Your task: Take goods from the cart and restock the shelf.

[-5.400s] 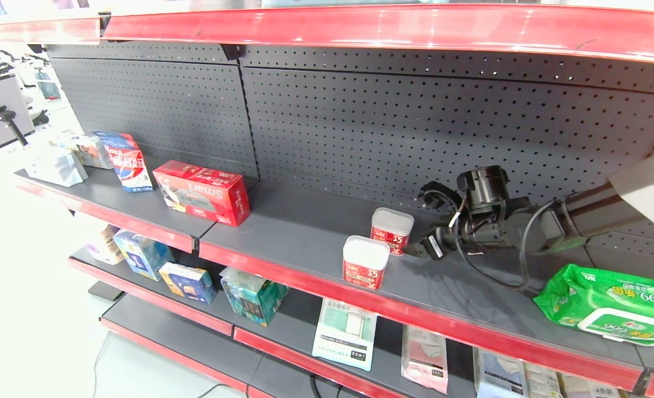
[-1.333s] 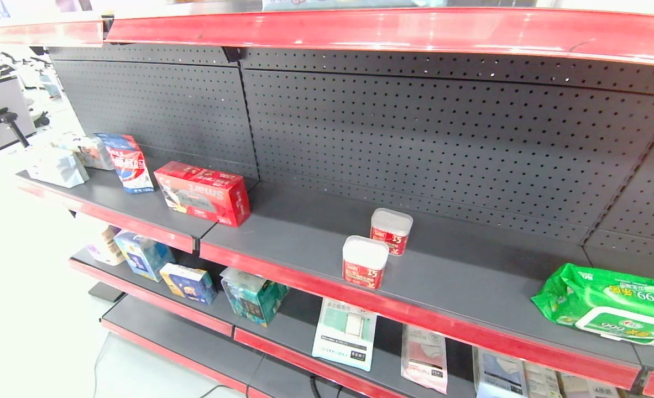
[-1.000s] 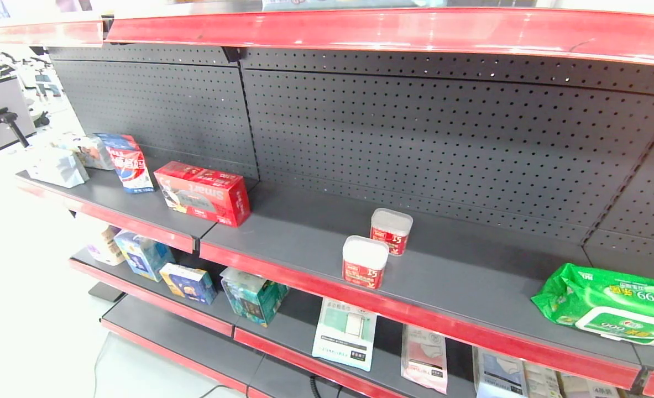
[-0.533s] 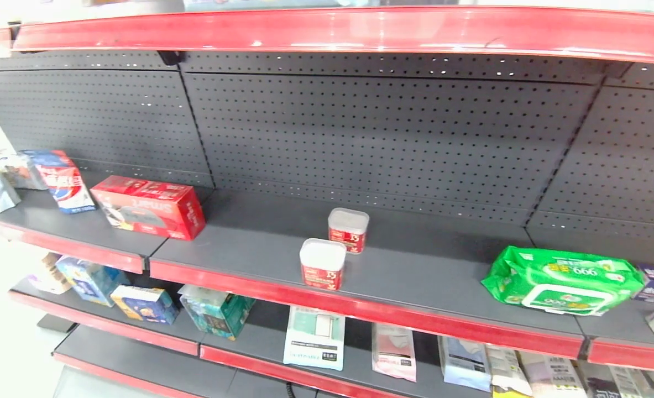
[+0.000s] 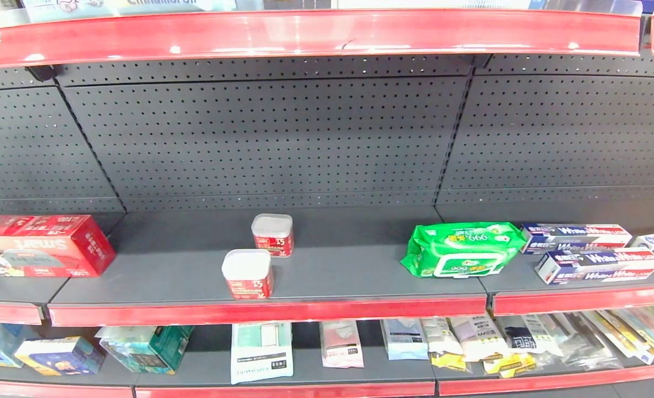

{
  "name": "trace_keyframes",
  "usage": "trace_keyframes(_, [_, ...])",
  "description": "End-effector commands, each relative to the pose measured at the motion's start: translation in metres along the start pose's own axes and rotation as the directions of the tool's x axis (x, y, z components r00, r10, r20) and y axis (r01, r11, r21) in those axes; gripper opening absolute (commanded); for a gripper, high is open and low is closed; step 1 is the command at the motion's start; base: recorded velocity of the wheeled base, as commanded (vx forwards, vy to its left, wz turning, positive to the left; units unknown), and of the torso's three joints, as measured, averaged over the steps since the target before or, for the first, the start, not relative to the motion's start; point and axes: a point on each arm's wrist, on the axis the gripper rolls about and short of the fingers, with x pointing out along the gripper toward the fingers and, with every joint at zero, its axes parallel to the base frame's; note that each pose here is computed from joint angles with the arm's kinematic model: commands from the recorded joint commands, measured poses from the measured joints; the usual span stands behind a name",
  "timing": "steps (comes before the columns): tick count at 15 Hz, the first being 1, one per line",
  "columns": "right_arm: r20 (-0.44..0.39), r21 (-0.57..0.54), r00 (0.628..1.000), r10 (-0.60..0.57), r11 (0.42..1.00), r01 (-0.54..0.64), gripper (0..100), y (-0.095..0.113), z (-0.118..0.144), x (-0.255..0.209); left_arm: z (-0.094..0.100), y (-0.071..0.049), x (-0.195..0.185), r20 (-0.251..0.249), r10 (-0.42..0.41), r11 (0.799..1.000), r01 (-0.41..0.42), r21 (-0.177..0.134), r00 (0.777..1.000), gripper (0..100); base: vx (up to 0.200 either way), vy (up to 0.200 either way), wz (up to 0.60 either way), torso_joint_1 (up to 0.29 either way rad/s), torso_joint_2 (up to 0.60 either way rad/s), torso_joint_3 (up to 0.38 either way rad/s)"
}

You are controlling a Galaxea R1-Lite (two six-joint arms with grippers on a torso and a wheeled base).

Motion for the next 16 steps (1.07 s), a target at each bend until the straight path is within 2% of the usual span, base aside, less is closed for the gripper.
trace_keyframes(1, [-0.002,-0.001,1.0,-0.003,1.0,0.003,100,0.0,0.0,0.0,0.0,0.0,0.0,-0.001,0.002,1.0,-0.002,0.0,1.0,100,0.0,0.0,0.0,0.0,0.0,0.0])
trace_keyframes(6, [-0.002,-0.001,1.0,-0.001,1.0,0.001,100,0.0,0.0,0.0,0.001,0.0,0.001,-0.009,0.029,1.0,-0.029,0.003,1.0,100,0.0,0.0,0.0,0.0,0.0,0.0])
trace_keyframes(7, [-0.002,-0.001,1.0,-0.003,1.0,0.003,100,0.0,0.0,0.0,0.006,0.0,-0.001,0.005,0.025,1.0,-0.025,-0.002,1.0,100,0.0,0.0,0.0,0.0,0.0,0.0])
trace_keyframes(8, [-0.002,-0.001,1.0,-0.003,1.0,0.003,100,0.0,0.0,0.0,0.066,0.002,0.007,-0.016,-0.018,0.995,0.017,-0.097,1.0,100,0.0,0.0,0.0,0.0,0.0,0.0])
trace_keyframes(9, [-0.002,-0.001,1.0,-0.001,1.0,0.001,100,0.0,0.0,0.0,0.093,0.001,0.02,-0.034,-0.06,0.986,0.054,-0.161,0.998,100,0.0,0.0,0.0,0.0,0.0,0.0])
trace_keyframes(10, [-0.002,-0.001,1.0,-0.001,1.0,0.001,100,0.0,0.0,0.0,0.105,0.0,0.028,-0.03,-0.081,0.988,0.076,-0.136,0.996,100,0.0,0.0,0.0,0.0,0.0,0.0])
trace_keyframes(11, [-0.002,-0.001,1.0,-0.003,1.0,0.003,100,0.0,0.0,0.0,0.104,0.0,0.03,-0.045,-0.088,0.989,0.081,-0.124,0.995,100,0.0,0.0,0.0,0.0,0.0,0.0])
trace_keyframes(12, [-0.002,-0.001,1.0,-0.003,1.0,0.003,100,0.0,0.0,0.0,0.101,0.0,0.035,-0.082,-0.079,0.99,0.068,-0.123,0.993,100,0.0,0.0,0.0,0.0,0.0,0.0])
trace_keyframes(13, [-0.002,-0.001,1.0,-0.003,1.0,0.003,100,0.0,0.0,0.0,0.098,-0.001,0.042,-0.142,-0.059,0.992,0.042,-0.12,0.988,100,0.0,0.0,0.0,0.0,0.0,0.0])
trace_keyframes(14, [-0.002,-0.001,1.0,-0.003,1.0,0.003,100,0.0,0.0,0.0,0.096,-0.001,0.057,-0.228,-0.005,0.995,-0.019,-0.102,0.974,100,0.0,0.0,0.0,0.0,0.0,0.0])
trace_keyframes(15, [0.0,-0.001,1.0,-0.001,1.0,0.001,100,0.0,0.0,0.0,0.096,-0.001,0.063,-0.258,0.035,0.994,-0.06,-0.089,0.965,100,0.0,0.0,0.0,0.0,0.0,0.0])
trace_keyframes(16, [-0.002,-0.002,1.0,-0.003,1.0,0.003,100,0.0,0.0,0.0,0.094,0.0,0.078,-0.331,0.129,0.986,-0.155,-0.053,0.935,100,0.0,0.0,0.0,0.0,0.0,0.0])
